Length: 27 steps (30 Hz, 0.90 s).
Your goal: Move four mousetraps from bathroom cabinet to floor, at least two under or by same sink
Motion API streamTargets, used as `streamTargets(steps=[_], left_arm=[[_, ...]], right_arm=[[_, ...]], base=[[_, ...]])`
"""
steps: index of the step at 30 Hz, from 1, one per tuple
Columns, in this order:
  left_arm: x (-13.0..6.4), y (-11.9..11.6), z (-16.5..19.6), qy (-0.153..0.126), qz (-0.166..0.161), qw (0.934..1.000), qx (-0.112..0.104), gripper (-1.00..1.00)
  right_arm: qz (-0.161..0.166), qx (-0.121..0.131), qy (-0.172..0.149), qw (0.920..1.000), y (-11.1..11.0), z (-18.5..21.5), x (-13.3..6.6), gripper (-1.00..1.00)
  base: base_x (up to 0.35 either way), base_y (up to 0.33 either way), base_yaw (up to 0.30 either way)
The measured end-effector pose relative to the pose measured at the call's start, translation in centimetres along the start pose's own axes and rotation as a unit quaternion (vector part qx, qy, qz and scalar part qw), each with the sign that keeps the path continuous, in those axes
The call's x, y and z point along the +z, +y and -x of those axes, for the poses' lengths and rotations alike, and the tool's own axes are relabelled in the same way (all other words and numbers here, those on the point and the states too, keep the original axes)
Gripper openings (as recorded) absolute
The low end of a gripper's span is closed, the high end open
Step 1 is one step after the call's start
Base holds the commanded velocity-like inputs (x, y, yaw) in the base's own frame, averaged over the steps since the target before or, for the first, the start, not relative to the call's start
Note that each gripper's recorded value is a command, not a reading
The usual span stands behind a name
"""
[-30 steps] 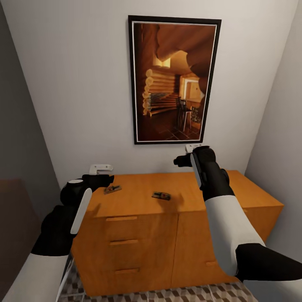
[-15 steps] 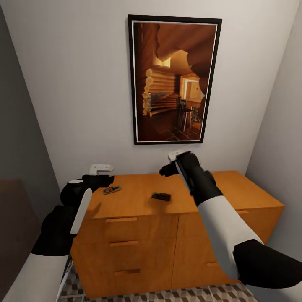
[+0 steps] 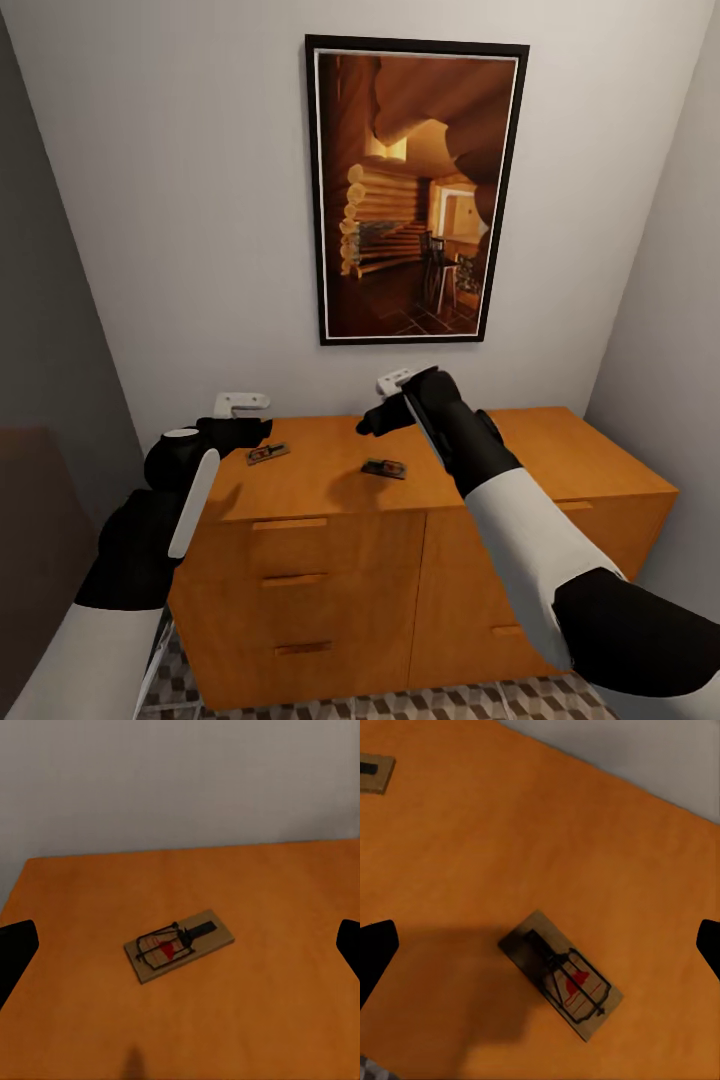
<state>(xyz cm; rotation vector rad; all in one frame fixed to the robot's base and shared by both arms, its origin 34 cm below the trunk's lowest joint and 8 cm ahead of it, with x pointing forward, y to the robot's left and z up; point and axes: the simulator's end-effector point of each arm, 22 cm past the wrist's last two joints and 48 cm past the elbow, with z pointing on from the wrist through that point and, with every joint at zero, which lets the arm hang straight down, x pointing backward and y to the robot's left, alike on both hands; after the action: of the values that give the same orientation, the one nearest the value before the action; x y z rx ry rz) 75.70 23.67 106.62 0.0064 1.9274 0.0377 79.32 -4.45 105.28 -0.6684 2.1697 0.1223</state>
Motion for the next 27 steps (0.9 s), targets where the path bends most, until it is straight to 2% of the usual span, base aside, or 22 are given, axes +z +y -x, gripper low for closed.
streamTargets(steps=[5, 12, 27], left_arm=[[0.0, 0.0, 0.0, 0.0, 0.0, 1.0, 0.0, 1.0], [0.0, -0.1, -0.1, 0.001, -0.001, 1.0, 0.0, 1.0], [0.0, -0.1, -0.1, 0.002, -0.003, 1.0, -0.001, 1.0]], right_arm=[[0.009, -0.002, 0.001, 1.0, 0.5, 0.0, 0.0, 1.0], [0.054, 0.006, 0.023, 0.9983, 2.1, -1.6, 0.8, 1.0], [0.082, 0.03, 0.086, 0.9924, 0.0, -3.3, 1.6, 1.0]], base=[[0.0, 0.0, 0.0], [0.0, 0.0, 0.0], [0.0, 0.0, 0.0]])
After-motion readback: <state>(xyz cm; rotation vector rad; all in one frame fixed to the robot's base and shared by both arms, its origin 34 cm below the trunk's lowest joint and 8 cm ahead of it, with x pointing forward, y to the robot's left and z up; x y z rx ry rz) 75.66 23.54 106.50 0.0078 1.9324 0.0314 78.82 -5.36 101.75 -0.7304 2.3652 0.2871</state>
